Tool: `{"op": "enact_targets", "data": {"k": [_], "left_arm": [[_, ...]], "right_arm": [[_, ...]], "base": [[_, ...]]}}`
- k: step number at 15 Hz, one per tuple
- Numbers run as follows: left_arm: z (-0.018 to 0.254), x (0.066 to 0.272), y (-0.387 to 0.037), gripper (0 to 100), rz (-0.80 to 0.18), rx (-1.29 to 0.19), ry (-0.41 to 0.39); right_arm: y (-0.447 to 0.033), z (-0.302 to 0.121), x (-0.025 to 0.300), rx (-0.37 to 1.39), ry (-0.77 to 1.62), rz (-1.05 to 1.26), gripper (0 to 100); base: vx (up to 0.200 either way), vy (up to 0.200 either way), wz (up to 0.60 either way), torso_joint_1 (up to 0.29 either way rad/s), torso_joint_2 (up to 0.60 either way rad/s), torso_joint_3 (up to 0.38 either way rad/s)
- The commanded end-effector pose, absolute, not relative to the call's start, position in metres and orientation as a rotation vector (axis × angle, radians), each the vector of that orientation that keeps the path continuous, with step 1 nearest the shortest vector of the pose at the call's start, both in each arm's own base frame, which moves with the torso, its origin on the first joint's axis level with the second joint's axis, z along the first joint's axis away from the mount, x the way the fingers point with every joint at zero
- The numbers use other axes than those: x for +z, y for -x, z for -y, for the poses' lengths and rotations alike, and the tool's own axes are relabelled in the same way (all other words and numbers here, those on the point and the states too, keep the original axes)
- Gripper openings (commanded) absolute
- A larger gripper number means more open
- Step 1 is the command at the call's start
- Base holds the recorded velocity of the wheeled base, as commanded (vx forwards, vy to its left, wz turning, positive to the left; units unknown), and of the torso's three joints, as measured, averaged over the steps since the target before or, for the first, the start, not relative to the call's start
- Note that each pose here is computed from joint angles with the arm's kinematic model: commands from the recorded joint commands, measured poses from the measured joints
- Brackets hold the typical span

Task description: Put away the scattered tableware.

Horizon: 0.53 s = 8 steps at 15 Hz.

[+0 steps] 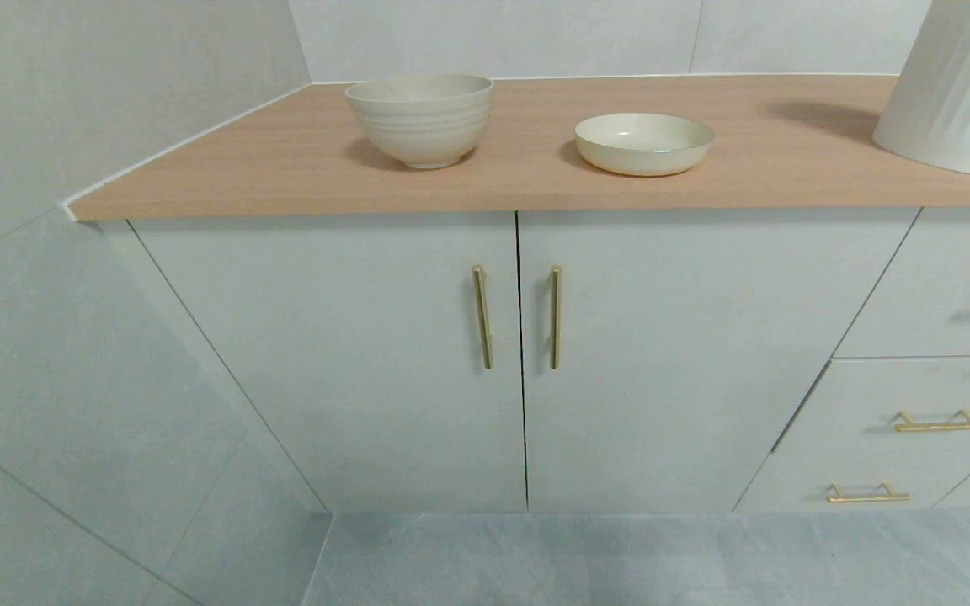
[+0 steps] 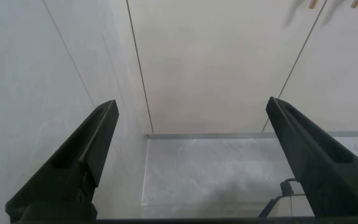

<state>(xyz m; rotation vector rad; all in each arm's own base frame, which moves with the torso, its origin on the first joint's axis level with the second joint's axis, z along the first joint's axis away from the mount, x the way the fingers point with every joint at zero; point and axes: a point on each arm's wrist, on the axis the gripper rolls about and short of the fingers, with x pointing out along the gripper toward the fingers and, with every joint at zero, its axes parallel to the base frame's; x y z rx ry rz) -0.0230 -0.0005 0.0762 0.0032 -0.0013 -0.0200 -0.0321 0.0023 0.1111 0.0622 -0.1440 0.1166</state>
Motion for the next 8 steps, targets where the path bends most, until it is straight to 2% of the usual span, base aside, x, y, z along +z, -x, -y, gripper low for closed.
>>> {"op": "enact_targets", "data": {"k": [1, 2, 3, 7, 8], "left_arm": [[0.001, 0.076, 0.023, 100, 0.0, -0.02, -0.003], [0.001, 0.076, 0.023, 100, 0.002, -0.02, -0.003], [0.001, 0.076, 0.023, 100, 0.002, -0.02, -0.003], [0.001, 0.076, 0.023, 100, 0.002, -0.02, -0.003], [0.001, 0.076, 0.023, 100, 0.002, -0.02, -0.003]], "right_arm": [[0.034, -0.005, 0.143, 0.284, -0.087, 0.146, 100], [0.019, -0.011, 0.15, 0.59, -0.103, -0.033, 100], [0.005, -0.014, 0.156, 0.709, -0.131, -0.128, 100], [-0.07, -0.027, 0.193, 0.927, -0.219, -0.409, 100], [-0.11, -0.043, 0.207, 0.983, -0.207, -0.458, 100]], "base": [[0.0, 0.0, 0.0, 0.0, 0.0, 0.0], [0.0, 0.0, 0.0, 0.0, 0.0, 0.0], [0.0, 0.0, 0.0, 0.0, 0.0, 0.0], [0.0, 0.0, 0.0, 0.0, 0.0, 0.0], [0.0, 0.0, 0.0, 0.0, 0.0, 0.0]]}}
